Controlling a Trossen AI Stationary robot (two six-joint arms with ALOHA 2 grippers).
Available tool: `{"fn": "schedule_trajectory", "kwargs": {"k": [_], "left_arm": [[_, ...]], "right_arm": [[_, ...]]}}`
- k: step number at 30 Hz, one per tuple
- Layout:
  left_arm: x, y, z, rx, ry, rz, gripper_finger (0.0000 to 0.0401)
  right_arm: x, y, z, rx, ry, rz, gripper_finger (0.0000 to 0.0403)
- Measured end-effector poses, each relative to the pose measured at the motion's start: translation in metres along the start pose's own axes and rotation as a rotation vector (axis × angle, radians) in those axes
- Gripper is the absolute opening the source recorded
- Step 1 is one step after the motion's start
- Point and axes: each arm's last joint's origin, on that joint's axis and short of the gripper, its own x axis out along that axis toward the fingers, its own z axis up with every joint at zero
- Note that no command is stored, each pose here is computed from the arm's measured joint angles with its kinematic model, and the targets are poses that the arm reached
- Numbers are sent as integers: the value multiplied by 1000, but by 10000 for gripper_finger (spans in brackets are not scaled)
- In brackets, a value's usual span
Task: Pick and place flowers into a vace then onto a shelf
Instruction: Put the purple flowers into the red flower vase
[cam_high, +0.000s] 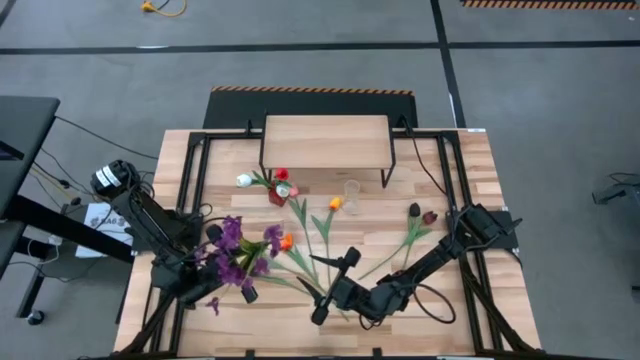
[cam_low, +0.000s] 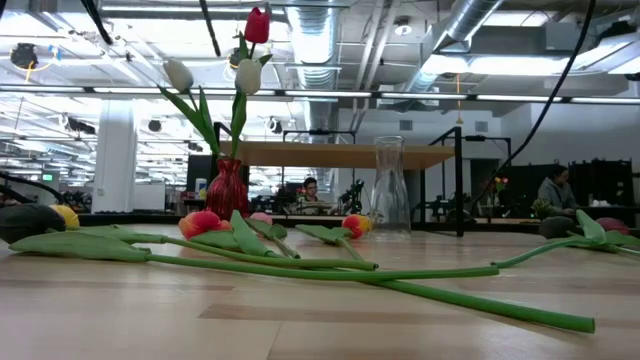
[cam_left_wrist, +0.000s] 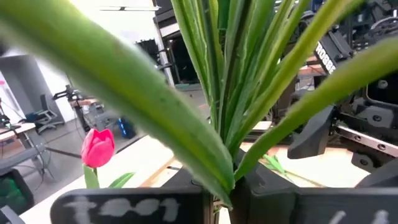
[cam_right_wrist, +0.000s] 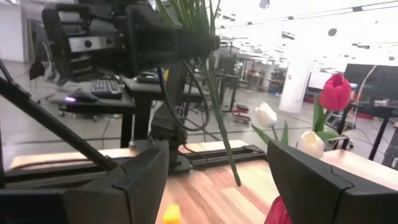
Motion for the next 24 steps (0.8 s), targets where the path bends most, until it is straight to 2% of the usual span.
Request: {"fn": "schedule_trajectory", "kwargs": {"k": [11,18,24], "left_arm": [[-15,-2,-1,123,35,5,0],[-32,1,9,150,-84,-197,0],[-33,11,13,97,-155,-503,0]], "right_arm": [[0,1,-2,-14,10,6,265],[0,1,-2,-13,6,15,265],[0,1,-2,-16,7,16,265]]}}
